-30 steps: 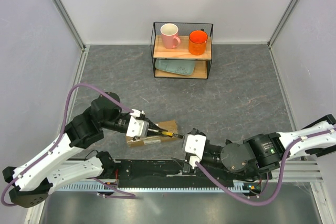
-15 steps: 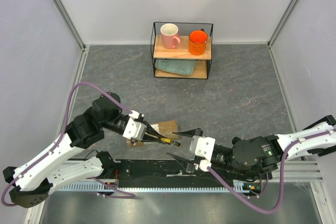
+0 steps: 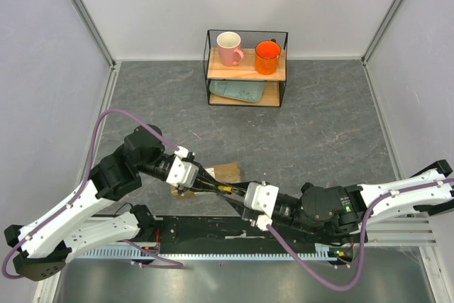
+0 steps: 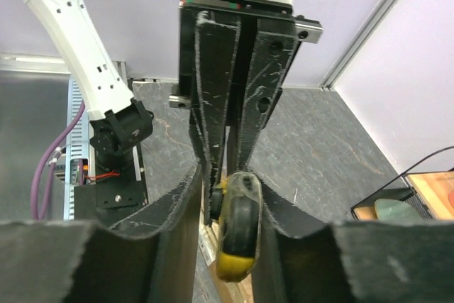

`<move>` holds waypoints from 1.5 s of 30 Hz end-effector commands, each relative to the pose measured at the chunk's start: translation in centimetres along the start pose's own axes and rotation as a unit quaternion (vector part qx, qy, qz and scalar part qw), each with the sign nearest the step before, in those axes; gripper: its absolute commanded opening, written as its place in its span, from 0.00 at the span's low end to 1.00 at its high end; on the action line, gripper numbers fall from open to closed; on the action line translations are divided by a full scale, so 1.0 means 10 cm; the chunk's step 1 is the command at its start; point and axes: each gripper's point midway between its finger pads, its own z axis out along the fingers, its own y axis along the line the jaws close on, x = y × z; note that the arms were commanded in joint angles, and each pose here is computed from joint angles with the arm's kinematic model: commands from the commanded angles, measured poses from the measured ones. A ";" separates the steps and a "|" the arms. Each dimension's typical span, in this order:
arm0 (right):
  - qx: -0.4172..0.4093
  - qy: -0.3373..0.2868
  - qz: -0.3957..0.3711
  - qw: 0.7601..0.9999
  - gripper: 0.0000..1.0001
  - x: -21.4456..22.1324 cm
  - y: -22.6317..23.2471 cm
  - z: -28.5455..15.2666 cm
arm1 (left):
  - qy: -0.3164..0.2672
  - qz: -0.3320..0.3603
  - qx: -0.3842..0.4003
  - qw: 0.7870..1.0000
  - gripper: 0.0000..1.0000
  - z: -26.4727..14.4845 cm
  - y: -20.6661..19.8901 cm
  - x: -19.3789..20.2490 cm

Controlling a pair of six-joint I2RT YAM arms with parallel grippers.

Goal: Unpack the express box
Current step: Adjust the knife, then adjust the express box at the center of the board.

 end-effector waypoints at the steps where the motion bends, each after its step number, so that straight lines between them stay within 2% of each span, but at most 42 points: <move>1: 0.003 -0.034 0.019 0.999 0.33 -0.12 -0.05 0.05 | -0.030 0.000 0.008 1.000 0.02 -0.01 -0.02 -0.21; 4: 0.011 -0.045 0.017 0.999 0.18 -0.15 -0.10 0.07 | -0.032 -0.005 0.014 0.999 0.02 -0.01 -0.04 -0.21; 5: 0.014 -0.049 0.017 0.999 0.05 -0.16 -0.12 0.07 | -0.029 -0.009 0.014 0.999 0.02 -0.01 -0.05 -0.18; 6: 0.014 -0.055 0.019 0.998 0.00 -0.19 -0.12 0.08 | -0.027 -0.011 0.013 0.999 0.02 0.00 -0.05 -0.16; 7: 0.013 -0.055 0.018 0.998 0.00 -0.18 -0.12 0.08 | -0.018 -0.012 0.002 1.000 0.02 0.00 -0.01 -0.10; 8: 0.015 -0.049 0.015 0.999 0.00 -0.16 -0.13 0.08 | -0.005 -0.020 -0.004 1.000 0.06 -0.01 -0.01 -0.03; 9: 0.016 -0.042 0.013 0.999 0.00 -0.13 -0.13 0.07 | 0.009 -0.024 -0.018 0.999 0.19 -0.01 0.04 0.06; 10: 0.018 -0.036 0.013 0.999 0.00 -0.13 -0.15 0.06 | 0.039 -0.022 -0.058 0.997 0.36 -0.04 0.17 0.20; 11: 0.021 -0.010 0.004 1.000 0.00 -0.03 -0.17 0.03 | 0.062 -0.023 -0.082 0.994 0.91 -0.08 0.24 0.32; 12: 0.024 -0.006 0.008 1.000 0.00 -0.04 -0.21 -0.02 | 0.096 -0.035 -0.100 0.990 0.99 -0.11 0.29 0.50; 13: 0.028 0.001 0.013 1.000 0.00 -0.03 -0.24 -0.06 | 0.140 -0.035 -0.144 0.979 0.99 -0.19 0.43 0.72; 15: 0.042 0.019 0.018 0.999 0.00 0.05 -0.34 -0.20 | 0.204 -0.048 -0.155 0.965 0.99 -0.27 0.45 1.05; 16: 0.046 0.027 0.019 0.998 0.00 0.11 -0.36 -0.24 | 0.248 -0.048 -0.179 0.951 0.99 -0.34 0.53 1.31; 19: 0.058 0.040 0.036 0.997 0.00 0.20 -0.44 -0.40 | 0.292 -0.040 -0.199 0.935 0.99 -0.46 0.54 1.70; 28: 0.074 0.077 0.027 0.994 0.00 0.65 -0.46 -0.59 | 0.344 -0.121 -0.204 0.909 0.99 -0.62 0.51 2.30; 38: 0.074 0.070 0.023 0.995 0.00 0.79 -0.43 -0.61 | 0.363 -0.096 -0.175 0.910 0.99 -0.62 0.44 2.51; 45: 0.086 0.084 -0.035 0.992 0.00 1.10 -0.37 -0.51 | 0.391 -0.073 -0.158 0.904 0.99 -0.65 0.44 2.77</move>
